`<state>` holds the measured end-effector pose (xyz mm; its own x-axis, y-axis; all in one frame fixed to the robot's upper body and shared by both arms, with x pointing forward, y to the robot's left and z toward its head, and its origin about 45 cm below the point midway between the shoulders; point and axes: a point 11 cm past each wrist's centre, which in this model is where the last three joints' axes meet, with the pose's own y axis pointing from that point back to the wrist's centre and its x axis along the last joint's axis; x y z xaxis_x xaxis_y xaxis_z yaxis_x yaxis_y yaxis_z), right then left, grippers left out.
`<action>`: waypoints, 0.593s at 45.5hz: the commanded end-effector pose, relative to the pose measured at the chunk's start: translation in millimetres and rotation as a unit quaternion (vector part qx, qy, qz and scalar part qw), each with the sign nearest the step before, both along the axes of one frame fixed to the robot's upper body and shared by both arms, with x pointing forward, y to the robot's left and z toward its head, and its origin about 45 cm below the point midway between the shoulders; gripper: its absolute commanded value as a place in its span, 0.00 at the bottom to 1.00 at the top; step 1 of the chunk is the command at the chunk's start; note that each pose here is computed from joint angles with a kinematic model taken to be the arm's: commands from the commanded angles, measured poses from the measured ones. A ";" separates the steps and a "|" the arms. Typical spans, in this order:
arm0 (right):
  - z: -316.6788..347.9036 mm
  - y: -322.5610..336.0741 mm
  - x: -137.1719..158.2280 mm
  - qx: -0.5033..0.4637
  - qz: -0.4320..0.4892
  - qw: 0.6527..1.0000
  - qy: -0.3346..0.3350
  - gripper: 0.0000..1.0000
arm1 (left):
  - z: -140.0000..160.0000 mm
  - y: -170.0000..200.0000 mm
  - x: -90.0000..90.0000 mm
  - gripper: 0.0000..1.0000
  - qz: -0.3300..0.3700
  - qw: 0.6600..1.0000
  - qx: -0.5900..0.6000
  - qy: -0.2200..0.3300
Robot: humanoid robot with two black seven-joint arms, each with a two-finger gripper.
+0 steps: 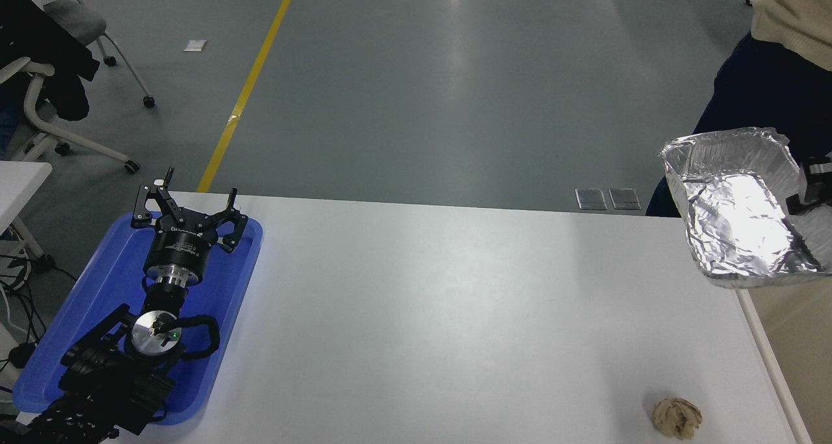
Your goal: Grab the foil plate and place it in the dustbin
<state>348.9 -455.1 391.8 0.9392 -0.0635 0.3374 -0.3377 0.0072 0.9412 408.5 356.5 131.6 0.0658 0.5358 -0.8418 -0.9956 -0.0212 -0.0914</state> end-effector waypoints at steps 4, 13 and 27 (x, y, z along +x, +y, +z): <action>-1.5 -72.9 -7.3 -0.078 -0.054 0.995 -0.005 0.00 | 0.2 0.9 -0.1 1.00 0.001 1.000 0.001 0.000; -19.6 -140.1 -22.8 -0.135 -0.081 0.987 0.006 0.00 | 0.2 0.9 -0.1 1.00 0.001 1.000 0.001 0.000; -70.1 -211.7 -51.7 -0.259 -0.035 0.965 -0.006 0.00 | 0.0 1.2 -0.1 1.00 0.002 1.000 0.001 0.001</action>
